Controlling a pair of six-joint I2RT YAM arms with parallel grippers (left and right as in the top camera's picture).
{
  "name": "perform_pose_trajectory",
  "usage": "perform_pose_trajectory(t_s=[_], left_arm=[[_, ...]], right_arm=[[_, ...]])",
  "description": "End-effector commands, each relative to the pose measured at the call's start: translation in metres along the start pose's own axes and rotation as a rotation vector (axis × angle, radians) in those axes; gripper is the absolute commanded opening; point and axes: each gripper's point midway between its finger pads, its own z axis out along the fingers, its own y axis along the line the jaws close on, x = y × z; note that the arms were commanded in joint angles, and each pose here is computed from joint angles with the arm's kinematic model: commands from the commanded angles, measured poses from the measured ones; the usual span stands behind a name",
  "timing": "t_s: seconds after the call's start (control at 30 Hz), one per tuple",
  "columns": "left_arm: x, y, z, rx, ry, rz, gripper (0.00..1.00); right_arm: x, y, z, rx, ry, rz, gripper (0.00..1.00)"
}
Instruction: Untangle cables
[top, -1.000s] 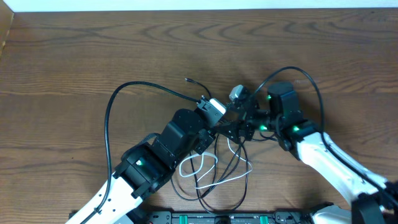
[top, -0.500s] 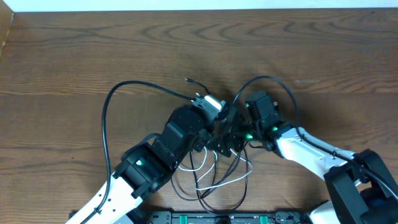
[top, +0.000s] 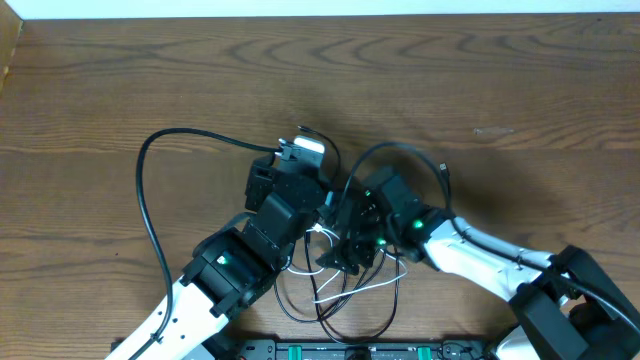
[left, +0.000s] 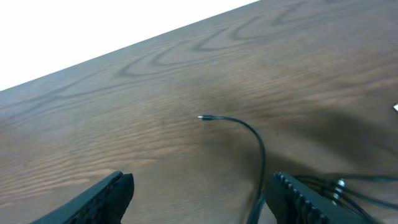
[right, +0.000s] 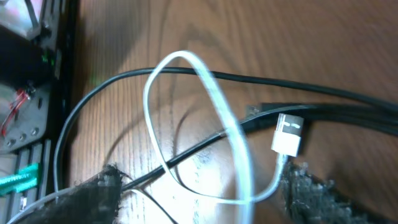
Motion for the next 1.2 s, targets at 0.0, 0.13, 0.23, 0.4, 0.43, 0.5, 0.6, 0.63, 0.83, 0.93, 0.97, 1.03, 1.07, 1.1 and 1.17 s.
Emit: perform_pose_trajectory(t_s=[0.0, 0.13, 0.23, 0.4, 0.43, 0.5, 0.6, 0.63, 0.83, 0.93, 0.97, 1.03, 1.07, 1.1, 1.17], left_arm=[[-0.014, 0.017, -0.004, -0.060, -0.031, -0.069, 0.72], [-0.012, 0.022, -0.003, -0.073, -0.025, -0.079, 0.72], [-0.009, 0.024, -0.003, -0.079, -0.013, -0.076, 0.72], [-0.006, 0.030, -0.001, -0.096, -0.001, -0.124, 0.72], [-0.006, 0.032, -0.001, -0.102, 0.000, -0.143, 0.72], [-0.004, 0.035, 0.000, -0.112, 0.005, -0.173, 0.73], [-0.002, 0.039, 0.001, -0.122, 0.014, -0.195, 0.73], [-0.001, 0.039, 0.001, -0.122, 0.017, -0.193, 0.73], [0.005, 0.039, 0.000, -0.127, 0.042, -0.179, 0.73], [0.009, 0.040, 0.000, -0.129, 0.057, -0.171, 0.73], [0.010, 0.040, 0.000, -0.129, 0.060, -0.169, 0.73], [0.011, 0.039, 0.001, -0.128, 0.068, -0.166, 0.73], [0.012, 0.039, 0.000, -0.128, 0.070, -0.167, 0.73], [0.013, 0.039, 0.001, -0.128, 0.073, -0.165, 0.73], [0.014, 0.039, 0.001, -0.126, 0.077, -0.164, 0.74]], right_arm=[[0.008, -0.004, 0.009, 0.091, 0.056, -0.045, 0.40], [0.010, -0.009, 0.010, 0.129, 0.064, -0.010, 0.01], [0.008, -0.011, 0.009, 0.133, 0.056, 0.016, 0.01], [0.005, -0.017, 0.003, 0.149, 0.039, 0.057, 0.01], [0.003, -0.018, 0.001, 0.153, 0.031, 0.065, 0.01], [-0.002, -0.020, -0.005, 0.164, 0.011, 0.072, 0.01], [-0.016, -0.024, -0.021, 0.190, -0.042, 0.083, 0.01], [-0.023, -0.025, -0.029, 0.203, -0.068, 0.091, 0.01], [-0.063, -0.031, -0.091, 0.292, -0.244, 0.112, 0.01], [-0.080, -0.027, -0.128, 0.342, -0.334, 0.085, 0.01], [-0.086, -0.024, -0.141, 0.361, -0.368, 0.073, 0.01], [-0.095, -0.019, -0.165, 0.393, -0.431, 0.063, 0.01], [-0.100, -0.016, -0.176, 0.409, -0.463, 0.058, 0.01], [-0.105, -0.012, -0.189, 0.426, -0.501, 0.049, 0.01], [-0.114, -0.002, -0.214, 0.461, -0.575, 0.024, 0.01]])
